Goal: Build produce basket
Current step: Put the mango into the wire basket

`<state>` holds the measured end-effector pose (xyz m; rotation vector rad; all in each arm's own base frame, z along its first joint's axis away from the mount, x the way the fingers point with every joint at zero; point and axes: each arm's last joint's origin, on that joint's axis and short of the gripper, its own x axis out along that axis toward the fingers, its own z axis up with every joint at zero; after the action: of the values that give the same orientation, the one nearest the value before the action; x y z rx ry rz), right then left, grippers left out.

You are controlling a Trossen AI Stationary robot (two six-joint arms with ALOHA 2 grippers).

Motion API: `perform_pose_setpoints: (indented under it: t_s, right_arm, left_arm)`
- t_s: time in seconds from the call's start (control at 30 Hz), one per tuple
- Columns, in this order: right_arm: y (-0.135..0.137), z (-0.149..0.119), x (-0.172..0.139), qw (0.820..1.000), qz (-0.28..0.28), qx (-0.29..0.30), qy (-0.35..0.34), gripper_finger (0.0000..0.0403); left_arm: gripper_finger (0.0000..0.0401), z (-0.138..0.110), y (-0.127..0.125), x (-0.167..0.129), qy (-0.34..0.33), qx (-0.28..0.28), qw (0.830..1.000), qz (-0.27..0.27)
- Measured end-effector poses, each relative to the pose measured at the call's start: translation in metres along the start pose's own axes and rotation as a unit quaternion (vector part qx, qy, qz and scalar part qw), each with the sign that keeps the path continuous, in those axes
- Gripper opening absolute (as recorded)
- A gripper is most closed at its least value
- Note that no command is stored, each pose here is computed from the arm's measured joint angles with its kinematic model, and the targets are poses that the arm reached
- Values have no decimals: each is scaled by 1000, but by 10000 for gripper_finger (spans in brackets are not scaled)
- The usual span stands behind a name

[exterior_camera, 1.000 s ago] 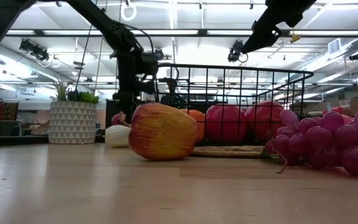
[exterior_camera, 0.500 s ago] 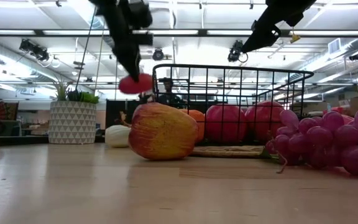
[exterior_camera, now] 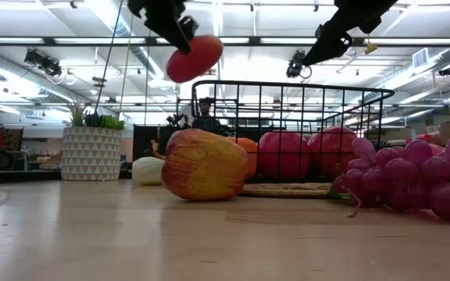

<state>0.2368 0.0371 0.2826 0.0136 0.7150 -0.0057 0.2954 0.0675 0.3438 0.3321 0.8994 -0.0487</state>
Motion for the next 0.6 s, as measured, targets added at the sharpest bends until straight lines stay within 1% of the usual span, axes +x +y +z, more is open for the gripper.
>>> perform_pose_setpoints:
  t_s: [0.07, 0.13, 0.2, 0.3, 0.37, 0.47, 0.53, 0.6]
  right_arm:
    - [0, 0, 0, 1000, 0, 0, 1, 400]
    - [0, 0, 0, 1000, 0, -4, 1, 400]
    - [0, -1, 0, 1000, 0, -15, 4, 400]
    - [-1, -2, 0, 999, -2, -41, 9, 400]
    - [-3, -2, 0, 998, -4, -62, 10, 400]
    - [-4, -1, 0, 997, -7, -79, 10, 400]
    - [-5, -1, 1, 997, -8, -80, 10, 400]
    - [-6, -1, 1, 997, -9, -80, 11, 400]
  left_arm:
    - [286, 7, -12, 0, -9, 55, 998, -11]
    - [286, 14, -24, 0, -23, 118, 993, -18]
    - [286, 20, -36, 0, -37, 178, 983, -25]
    - [286, 31, -53, -1, -57, 268, 962, -6]
    - [286, 37, -64, -3, -57, 337, 939, 17]
    - [286, 47, -79, -6, -45, 437, 895, 81]
    - [286, 53, -86, -9, -34, 486, 865, 122]
    - [286, 58, -92, -12, -26, 530, 834, 151]
